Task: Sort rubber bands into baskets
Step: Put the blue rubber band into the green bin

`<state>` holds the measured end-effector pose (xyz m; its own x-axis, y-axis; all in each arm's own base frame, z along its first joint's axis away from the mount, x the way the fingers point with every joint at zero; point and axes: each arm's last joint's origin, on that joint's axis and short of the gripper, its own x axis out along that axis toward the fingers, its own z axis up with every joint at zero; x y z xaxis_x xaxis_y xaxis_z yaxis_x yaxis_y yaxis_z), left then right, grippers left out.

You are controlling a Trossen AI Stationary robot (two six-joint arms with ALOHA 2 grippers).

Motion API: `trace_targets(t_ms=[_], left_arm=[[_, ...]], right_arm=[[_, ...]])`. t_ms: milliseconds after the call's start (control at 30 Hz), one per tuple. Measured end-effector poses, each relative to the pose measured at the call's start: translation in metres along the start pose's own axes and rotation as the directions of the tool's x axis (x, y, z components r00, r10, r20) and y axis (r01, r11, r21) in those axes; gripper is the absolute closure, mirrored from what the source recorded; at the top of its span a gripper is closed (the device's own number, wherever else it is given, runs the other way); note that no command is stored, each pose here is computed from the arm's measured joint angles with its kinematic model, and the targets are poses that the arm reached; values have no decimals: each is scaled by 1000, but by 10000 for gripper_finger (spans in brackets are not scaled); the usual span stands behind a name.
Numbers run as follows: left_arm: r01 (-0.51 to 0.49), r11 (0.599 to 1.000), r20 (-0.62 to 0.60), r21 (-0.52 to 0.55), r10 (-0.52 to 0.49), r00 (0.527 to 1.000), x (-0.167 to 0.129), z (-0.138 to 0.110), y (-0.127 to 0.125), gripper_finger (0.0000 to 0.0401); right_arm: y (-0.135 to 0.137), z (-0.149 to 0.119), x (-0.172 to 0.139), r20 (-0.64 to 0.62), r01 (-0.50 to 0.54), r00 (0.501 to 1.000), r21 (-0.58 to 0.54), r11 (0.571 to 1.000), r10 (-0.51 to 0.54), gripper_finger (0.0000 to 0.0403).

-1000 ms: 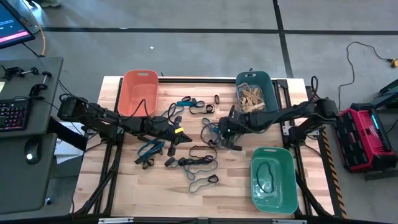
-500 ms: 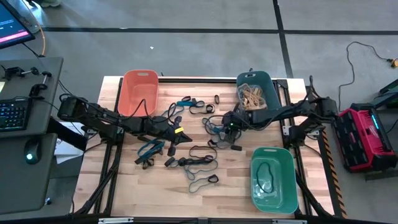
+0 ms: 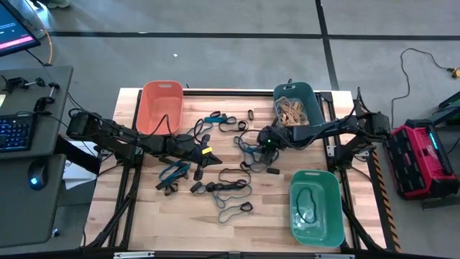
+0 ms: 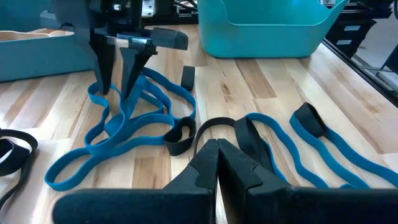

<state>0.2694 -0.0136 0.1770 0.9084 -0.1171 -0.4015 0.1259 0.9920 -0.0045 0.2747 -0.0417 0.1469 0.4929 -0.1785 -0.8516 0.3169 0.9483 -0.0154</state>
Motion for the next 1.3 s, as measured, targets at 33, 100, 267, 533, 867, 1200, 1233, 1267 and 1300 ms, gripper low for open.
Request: trace_targets(t_ms=[33, 100, 267, 533, 867, 1200, 1233, 1267, 1300], left_arm=[[0, 1000, 0, 0, 0, 1000, 0, 0, 0, 401], [0, 1000, 0, 0, 0, 1000, 0, 0, 0, 401], [0, 1000, 0, 9, 0, 1000, 0, 0, 0, 401], [0, 1000, -2, 9, 0, 1000, 0, 0, 0, 401], [0, 1000, -7, 19, 0, 1000, 0, -1, 0, 401], [1, 1000, -11, 25, 0, 1000, 0, -1, 0, 401], [0, 1000, -11, 25, 0, 1000, 0, -1, 0, 401], [1, 1000, -12, 25, 0, 1000, 0, -1, 0, 401], [1, 1000, -11, 26, 0, 1000, 0, -1, 0, 401]], right_arm=[[0, 0, 0, -1, -7, 1000, 0, 1000, 7, 278], [0, 0, 0, -1, -9, 1000, 4, 1000, 9, 280], [1, 0, 0, -4, -26, 1000, 4, 1000, 26, 281], [2, -5, 14, -54, -47, 997, -22, 999, 46, 289], [7, 19, 0, -11, -41, 999, -30, 999, 41, 398], [33, 73, -51, -14, 27, 1000, -105, 994, -28, 400], [37, 79, -58, -6, 31, 999, -107, 994, -31, 401], [41, 84, -65, -2, 36, 999, -108, 994, -36, 401], [45, 87, -72, -3, 42, 999, -108, 993, -43, 402]])
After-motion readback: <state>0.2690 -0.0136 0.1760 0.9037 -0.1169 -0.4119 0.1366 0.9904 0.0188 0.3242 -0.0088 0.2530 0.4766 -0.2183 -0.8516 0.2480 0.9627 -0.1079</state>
